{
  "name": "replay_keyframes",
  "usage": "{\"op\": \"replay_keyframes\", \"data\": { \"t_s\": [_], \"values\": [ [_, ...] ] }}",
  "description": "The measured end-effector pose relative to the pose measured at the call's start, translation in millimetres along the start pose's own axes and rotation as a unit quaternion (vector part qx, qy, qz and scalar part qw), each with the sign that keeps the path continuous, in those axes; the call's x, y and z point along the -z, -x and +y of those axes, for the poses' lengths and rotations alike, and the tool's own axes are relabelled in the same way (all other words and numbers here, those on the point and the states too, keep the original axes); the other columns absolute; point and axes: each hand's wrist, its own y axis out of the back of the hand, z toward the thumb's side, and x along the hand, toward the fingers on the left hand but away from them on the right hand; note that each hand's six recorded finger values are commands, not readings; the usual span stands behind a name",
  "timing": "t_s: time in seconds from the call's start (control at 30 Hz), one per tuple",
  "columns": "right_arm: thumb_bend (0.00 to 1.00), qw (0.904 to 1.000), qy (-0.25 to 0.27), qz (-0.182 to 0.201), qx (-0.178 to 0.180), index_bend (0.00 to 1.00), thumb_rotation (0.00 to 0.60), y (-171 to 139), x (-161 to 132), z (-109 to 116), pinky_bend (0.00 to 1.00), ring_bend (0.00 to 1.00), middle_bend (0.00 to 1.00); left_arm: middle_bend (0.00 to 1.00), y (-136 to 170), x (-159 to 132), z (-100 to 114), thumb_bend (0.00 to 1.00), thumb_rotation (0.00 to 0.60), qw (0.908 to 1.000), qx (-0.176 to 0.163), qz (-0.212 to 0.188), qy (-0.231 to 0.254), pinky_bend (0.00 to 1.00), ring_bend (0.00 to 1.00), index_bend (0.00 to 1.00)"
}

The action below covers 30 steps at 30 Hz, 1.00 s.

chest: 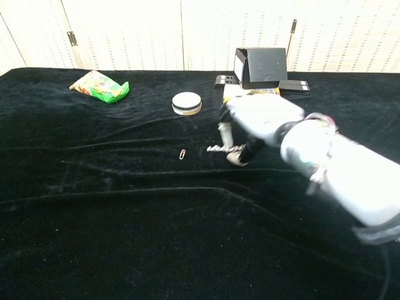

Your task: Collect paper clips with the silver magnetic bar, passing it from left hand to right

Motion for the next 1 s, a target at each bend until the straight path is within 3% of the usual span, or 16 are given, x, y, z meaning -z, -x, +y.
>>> {"op": "replay_keyframes", "data": {
  "t_s": [0.23, 0.43, 0.67, 1.0],
  "values": [
    [0.53, 0.9974, 0.063, -0.032, 0.012, 0.83, 0.600, 0.0, 38.0, 5.2, 0.00, 0.08, 0.20, 0.32, -2.0, -3.7, -6.2, 0.41, 0.600, 0.9999, 0.008, -0.002, -0.011, 0.16, 0.25, 0.06],
    [0.53, 0.9894, 0.127, -0.067, 0.017, 0.83, 0.600, 3.8, 86.1, -2.1, 0.00, 0.08, 0.20, 0.32, -5.8, 1.6, -8.5, 0.41, 0.600, 0.9998, 0.012, 0.013, -0.011, 0.16, 0.25, 0.06],
    [0.53, 0.9865, 0.132, -0.096, 0.010, 0.83, 0.600, 13.1, 129.6, -8.5, 0.00, 0.08, 0.20, 0.32, -8.0, 2.3, -10.8, 0.41, 0.600, 0.9996, 0.015, 0.017, -0.016, 0.16, 0.25, 0.06],
    [0.53, 0.9867, 0.127, -0.101, -0.007, 0.83, 0.600, 22.8, 138.0, -23.3, 0.00, 0.08, 0.20, 0.32, -9.1, 3.6, -11.5, 0.41, 0.600, 0.9995, 0.018, 0.020, -0.015, 0.16, 0.25, 0.06]
  ]
}}
